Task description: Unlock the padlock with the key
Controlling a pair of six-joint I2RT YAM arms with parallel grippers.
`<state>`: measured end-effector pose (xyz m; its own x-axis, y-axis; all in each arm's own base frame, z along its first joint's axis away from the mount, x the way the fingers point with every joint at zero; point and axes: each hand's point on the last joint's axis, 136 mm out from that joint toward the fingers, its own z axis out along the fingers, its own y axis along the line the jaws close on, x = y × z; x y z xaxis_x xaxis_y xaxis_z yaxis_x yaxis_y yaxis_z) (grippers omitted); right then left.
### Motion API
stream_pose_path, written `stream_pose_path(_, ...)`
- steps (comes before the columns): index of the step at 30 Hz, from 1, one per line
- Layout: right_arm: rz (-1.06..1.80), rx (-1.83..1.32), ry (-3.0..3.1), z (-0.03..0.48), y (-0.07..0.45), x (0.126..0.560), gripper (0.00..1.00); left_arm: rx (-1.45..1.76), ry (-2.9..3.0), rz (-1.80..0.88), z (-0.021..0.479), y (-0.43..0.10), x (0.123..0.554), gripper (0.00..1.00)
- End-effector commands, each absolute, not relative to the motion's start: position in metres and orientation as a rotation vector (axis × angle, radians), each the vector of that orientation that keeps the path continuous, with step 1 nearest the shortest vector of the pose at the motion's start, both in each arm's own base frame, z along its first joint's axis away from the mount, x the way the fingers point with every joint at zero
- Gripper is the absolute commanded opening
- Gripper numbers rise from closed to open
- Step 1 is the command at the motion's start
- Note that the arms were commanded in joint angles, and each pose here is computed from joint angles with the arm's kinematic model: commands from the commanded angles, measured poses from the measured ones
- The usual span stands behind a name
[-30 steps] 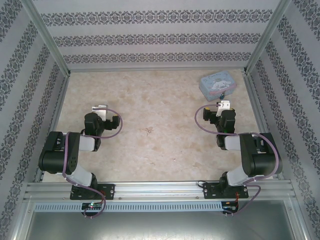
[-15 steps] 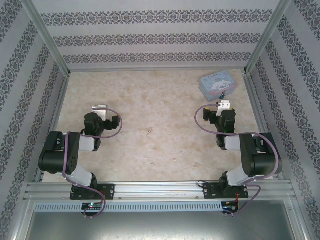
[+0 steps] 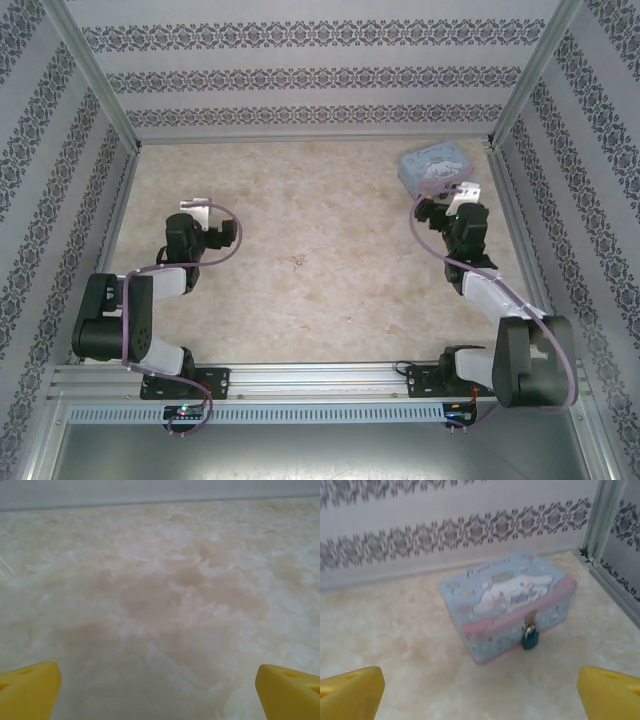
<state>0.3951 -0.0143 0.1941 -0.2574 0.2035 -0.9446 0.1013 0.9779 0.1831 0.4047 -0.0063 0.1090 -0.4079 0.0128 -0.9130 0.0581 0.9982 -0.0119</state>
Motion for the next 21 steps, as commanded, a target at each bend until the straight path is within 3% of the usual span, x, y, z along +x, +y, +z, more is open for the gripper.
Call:
stream_pose_path(1,0.303,0.411,1.929,0.200,-0.016,0.399,0.98,0.019,2.054,-0.043,0.121,-0.001,0.406,1.00)
stream_pose_path(5,0.459,0.497,1.939,0.221,-0.017,0.430,0.98,-0.029,2.095,-0.147,0.152,-0.010,0.416,1.00)
stream_pose_path(11,0.531,0.754,2.021,0.211,-0.054,0.485,0.98,-0.202,2.047,-0.334,0.195,-0.021,0.422,1.00)
stream_pose_path(21,0.596,1.048,2.035,0.178,-0.123,0.550,0.90,-0.257,2.207,-0.584,0.202,-0.057,0.417,1.00)
